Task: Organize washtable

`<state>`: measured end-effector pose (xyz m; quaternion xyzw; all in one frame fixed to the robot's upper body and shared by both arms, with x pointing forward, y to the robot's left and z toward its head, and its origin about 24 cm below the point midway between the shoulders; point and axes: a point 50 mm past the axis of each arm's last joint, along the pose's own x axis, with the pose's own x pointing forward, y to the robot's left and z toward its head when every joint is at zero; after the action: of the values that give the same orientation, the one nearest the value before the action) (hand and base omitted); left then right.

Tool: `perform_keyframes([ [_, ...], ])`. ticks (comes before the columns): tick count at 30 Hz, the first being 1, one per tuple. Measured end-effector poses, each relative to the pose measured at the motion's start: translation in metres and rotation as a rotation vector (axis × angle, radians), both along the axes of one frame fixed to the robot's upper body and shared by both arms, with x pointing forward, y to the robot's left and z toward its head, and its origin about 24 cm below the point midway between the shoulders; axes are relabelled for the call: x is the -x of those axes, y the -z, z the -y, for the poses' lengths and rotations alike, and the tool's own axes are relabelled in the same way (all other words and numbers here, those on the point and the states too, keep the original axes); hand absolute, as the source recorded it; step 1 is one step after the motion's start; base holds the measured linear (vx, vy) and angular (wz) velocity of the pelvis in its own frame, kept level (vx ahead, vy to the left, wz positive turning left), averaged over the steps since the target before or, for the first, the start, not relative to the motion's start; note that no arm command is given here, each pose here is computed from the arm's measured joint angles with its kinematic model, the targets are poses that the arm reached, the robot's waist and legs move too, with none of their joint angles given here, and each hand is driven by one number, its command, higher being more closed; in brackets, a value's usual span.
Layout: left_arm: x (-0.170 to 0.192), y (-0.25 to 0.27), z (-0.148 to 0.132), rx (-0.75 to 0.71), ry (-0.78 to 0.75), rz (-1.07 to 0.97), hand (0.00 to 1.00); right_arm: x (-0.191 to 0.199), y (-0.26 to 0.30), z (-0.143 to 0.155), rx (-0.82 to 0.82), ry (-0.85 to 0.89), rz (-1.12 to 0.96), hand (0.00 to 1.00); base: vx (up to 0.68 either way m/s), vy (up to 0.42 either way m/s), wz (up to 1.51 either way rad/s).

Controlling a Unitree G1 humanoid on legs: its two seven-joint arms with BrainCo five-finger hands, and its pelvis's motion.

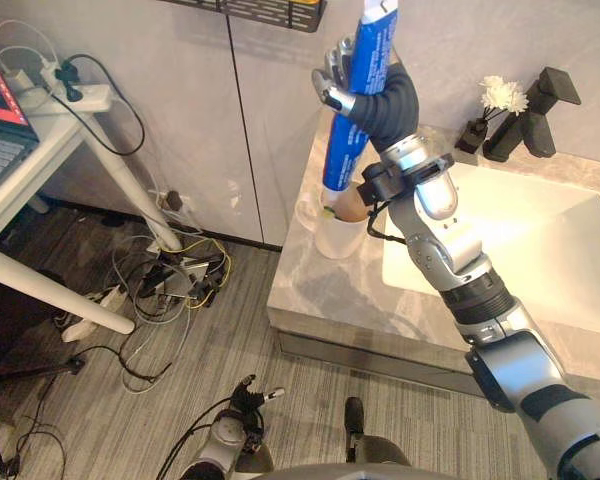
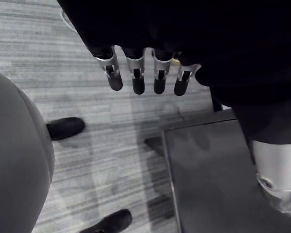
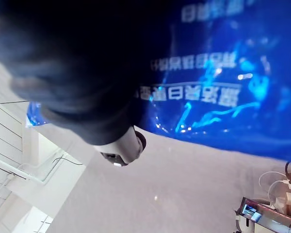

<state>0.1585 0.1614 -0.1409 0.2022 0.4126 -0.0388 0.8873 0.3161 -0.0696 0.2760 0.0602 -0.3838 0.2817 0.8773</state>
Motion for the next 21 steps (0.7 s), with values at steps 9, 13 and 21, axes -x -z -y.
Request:
perform_keyframes([
  [9,-0.001,0.0,0.001,-0.002,0.0,0.006,0.0,0.004,0.006,0.006,-0.017,0.013,-0.007,1.0,0.0,-0.001,0.01],
  [13,-0.003,-0.002,0.003,0.009,0.012,0.012,0.0,0.003,0.004,0.01,-0.032,0.026,-0.003,1.0,0.0,0.0,0.0],
  [21,-0.011,-0.009,0.013,0.026,0.053,0.063,0.0,0.0,0.01,0.02,-0.031,0.088,-0.016,1.0,0.0,-0.001,0.04],
])
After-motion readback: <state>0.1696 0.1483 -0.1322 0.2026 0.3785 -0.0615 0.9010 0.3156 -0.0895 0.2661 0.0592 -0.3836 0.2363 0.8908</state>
